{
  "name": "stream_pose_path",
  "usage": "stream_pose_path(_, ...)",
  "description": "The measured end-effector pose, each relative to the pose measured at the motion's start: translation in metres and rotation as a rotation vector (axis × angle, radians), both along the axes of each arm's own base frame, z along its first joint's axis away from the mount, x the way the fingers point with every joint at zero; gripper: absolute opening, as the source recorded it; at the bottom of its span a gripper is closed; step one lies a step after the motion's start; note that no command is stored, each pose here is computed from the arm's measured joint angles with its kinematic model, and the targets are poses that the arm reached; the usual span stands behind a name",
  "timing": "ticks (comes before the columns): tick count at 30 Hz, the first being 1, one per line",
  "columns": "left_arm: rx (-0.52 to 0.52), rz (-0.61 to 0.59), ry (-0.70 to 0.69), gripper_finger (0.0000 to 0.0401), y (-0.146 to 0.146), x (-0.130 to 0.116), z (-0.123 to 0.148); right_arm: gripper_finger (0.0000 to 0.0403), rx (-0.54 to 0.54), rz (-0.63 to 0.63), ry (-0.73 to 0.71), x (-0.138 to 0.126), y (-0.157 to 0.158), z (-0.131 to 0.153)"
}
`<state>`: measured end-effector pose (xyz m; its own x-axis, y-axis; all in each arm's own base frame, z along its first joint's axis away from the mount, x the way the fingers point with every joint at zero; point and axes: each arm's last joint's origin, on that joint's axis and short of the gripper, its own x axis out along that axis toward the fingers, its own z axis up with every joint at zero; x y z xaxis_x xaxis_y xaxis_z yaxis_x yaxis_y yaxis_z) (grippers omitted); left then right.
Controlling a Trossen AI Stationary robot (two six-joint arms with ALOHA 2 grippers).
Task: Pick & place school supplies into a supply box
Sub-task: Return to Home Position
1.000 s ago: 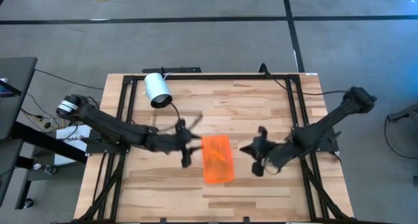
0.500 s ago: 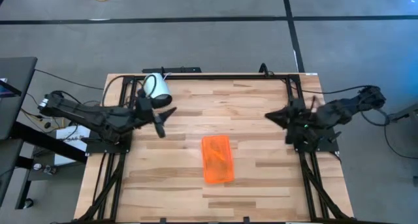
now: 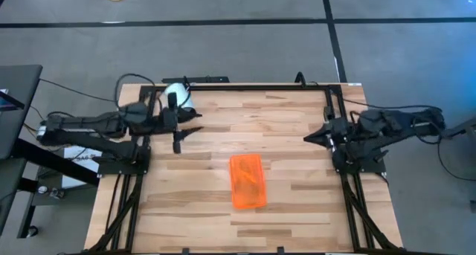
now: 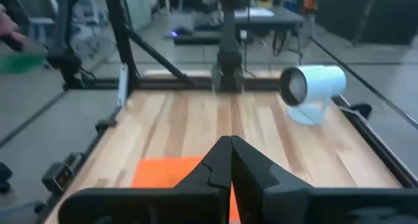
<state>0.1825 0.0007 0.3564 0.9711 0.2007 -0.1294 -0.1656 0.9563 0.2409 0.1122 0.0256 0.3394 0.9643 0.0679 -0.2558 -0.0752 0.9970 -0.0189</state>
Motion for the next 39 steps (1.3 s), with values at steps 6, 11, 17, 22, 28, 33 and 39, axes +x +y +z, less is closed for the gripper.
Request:
stream_pose_path(6,-0.030,-0.004,-0.024,0.0169,0.022,-0.008,0.004,0.0000,0.041,-0.008,-0.030,-0.004,-0.017,-0.014)
stream_pose_path(11,-0.080,0.003,0.016,0.0169,0.023,-0.018,-0.006,0.0000,0.102,-0.048,-0.122,-0.019,-0.022,-0.037)
stream_pose_path(17,-0.155,0.009,-0.153,0.0169,0.020,-0.042,-0.051,0.0000,0.174,-0.083,-0.230,-0.037,-0.024,-0.068)
stream_pose_path(22,-0.208,0.045,-0.242,0.0169,0.019,-0.057,-0.091,0.0000,0.216,-0.115,-0.249,-0.034,-0.024,-0.091)
stream_pose_path(28,-0.238,0.034,-0.288,0.0169,0.017,-0.070,-0.121,0.0000,0.214,-0.139,-0.297,-0.030,-0.024,-0.118)
stream_pose_path(33,-0.232,0.019,-0.342,0.0169,0.016,-0.081,-0.137,0.0000,0.224,-0.164,-0.272,-0.028,-0.024,-0.133)
stream_pose_path(39,-0.234,-0.001,-0.427,0.0169,0.014,-0.092,-0.149,0.0000,0.254,-0.170,-0.249,-0.026,-0.024,-0.140)
